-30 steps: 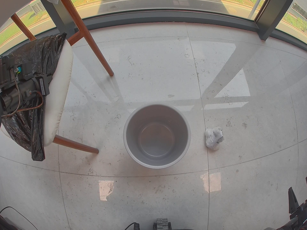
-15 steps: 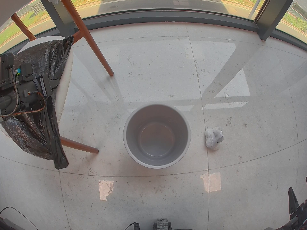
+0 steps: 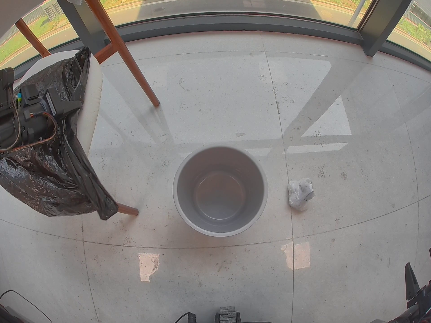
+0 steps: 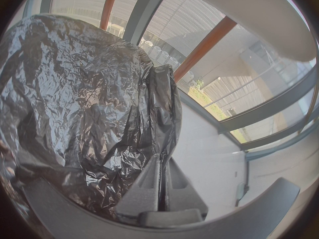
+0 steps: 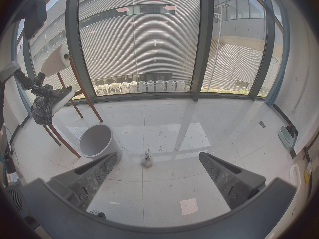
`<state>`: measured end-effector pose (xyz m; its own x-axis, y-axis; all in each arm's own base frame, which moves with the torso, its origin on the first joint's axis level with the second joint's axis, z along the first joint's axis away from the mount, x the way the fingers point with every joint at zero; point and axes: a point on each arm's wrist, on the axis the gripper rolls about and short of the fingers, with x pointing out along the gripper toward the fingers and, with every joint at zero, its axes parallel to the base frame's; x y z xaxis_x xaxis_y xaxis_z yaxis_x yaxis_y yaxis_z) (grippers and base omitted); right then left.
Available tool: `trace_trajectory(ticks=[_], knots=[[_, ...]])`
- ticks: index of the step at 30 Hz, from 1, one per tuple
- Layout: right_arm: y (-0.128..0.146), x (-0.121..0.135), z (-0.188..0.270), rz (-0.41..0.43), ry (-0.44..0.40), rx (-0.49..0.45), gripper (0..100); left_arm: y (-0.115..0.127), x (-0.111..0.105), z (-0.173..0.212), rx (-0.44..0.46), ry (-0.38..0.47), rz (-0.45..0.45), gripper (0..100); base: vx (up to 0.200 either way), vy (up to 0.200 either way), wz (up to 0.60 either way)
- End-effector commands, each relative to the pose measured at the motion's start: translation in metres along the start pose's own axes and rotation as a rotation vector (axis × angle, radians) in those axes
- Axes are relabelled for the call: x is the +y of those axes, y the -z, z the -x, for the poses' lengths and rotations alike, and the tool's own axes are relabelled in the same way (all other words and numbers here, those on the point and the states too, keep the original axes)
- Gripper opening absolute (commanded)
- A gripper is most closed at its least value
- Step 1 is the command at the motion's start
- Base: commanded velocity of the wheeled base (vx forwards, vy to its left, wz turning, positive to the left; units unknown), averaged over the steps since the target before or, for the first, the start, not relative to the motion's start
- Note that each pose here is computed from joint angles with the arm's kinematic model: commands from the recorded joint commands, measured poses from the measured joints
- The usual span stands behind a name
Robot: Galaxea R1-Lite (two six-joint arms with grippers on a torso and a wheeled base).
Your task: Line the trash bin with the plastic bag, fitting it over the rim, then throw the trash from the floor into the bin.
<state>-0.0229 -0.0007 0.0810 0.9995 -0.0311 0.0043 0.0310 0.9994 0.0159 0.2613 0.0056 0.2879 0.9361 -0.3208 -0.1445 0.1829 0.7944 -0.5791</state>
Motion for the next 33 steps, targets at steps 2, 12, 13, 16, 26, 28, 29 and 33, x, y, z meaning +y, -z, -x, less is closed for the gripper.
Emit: trace_trajectory(ticks=[2,12,13,16,26,28,29,33], knots=[[0.005,0.0,-0.001,0.001,-0.002,0.013,100,-0.012,-0.012,0.006,0.003,0.103,0.09,0,0.0,0.0,0.0],[0.005,0.0,-0.001,0.001,0.0,0.013,100,-0.024,-0.042,0.055,0.161,0.384,0.409,0,0.0,0.0,0.0],[0.005,0.0,-0.001,0.001,-0.002,0.013,100,-0.024,-0.044,0.058,0.184,0.403,0.424,0,0.0,0.0,0.0],[0.005,0.0,-0.001,-0.001,-0.002,0.013,100,-0.023,-0.049,0.068,0.23,0.445,0.471,0,0.0,0.0,0.0],[0.005,0.0,-0.001,0.001,-0.002,0.013,100,-0.018,-0.067,0.096,0.432,0.58,0.565,0,0.0,0.0,0.0],[0.005,0.0,-0.001,-0.001,-0.002,0.013,100,-0.013,-0.072,0.107,0.503,0.623,0.57,0,0.0,0.0,0.0],[0.005,0.0,-0.001,-0.001,-0.002,0.013,100,-0.011,-0.074,0.109,0.53,0.636,0.568,0,0.0,0.0,0.0],[0.005,0.0,-0.001,-0.001,-0.002,0.013,100,-0.001,-0.076,0.105,0.597,0.663,0.567,0,0.0,0.0,0.0]])
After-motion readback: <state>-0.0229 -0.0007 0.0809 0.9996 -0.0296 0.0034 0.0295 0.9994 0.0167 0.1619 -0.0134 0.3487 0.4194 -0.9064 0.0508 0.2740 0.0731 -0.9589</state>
